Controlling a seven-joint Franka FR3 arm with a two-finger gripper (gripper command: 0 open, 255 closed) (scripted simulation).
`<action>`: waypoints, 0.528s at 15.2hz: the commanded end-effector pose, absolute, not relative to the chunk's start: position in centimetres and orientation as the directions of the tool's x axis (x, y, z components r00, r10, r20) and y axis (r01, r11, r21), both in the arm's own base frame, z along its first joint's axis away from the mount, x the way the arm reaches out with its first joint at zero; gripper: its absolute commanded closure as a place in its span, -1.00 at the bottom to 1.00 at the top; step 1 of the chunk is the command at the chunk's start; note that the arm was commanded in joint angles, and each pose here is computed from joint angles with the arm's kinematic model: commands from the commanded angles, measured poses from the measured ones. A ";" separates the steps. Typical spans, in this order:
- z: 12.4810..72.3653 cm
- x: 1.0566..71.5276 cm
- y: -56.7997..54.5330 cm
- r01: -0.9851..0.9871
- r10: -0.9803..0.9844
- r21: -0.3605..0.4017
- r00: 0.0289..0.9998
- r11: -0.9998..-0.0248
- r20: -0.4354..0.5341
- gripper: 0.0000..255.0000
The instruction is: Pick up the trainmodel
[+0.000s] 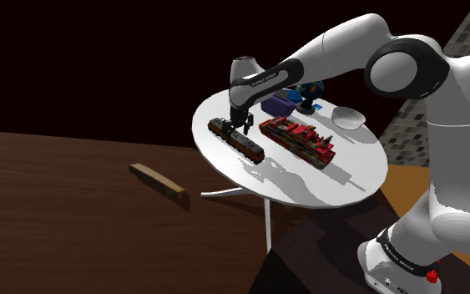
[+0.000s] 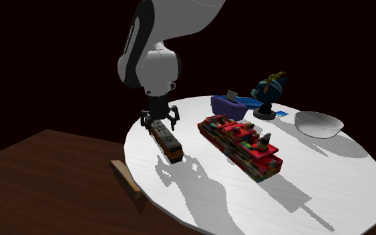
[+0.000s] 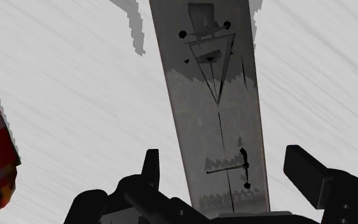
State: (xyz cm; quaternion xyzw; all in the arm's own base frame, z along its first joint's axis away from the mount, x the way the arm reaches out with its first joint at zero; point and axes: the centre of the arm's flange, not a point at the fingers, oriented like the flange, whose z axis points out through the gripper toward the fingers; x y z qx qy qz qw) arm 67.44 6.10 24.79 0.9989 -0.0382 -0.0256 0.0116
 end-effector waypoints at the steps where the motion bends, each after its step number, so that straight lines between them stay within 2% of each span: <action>1: 24.5 67.5 6.1 -0.076 -0.077 0.025 0.996 -0.997 -0.049 -1.00; 2: 24.5 67.5 6.1 -0.076 -0.077 0.025 0.996 -0.997 -0.049 1.00; 8: 24.5 67.5 6.1 -0.076 -0.077 0.025 0.996 -0.997 -0.049 1.00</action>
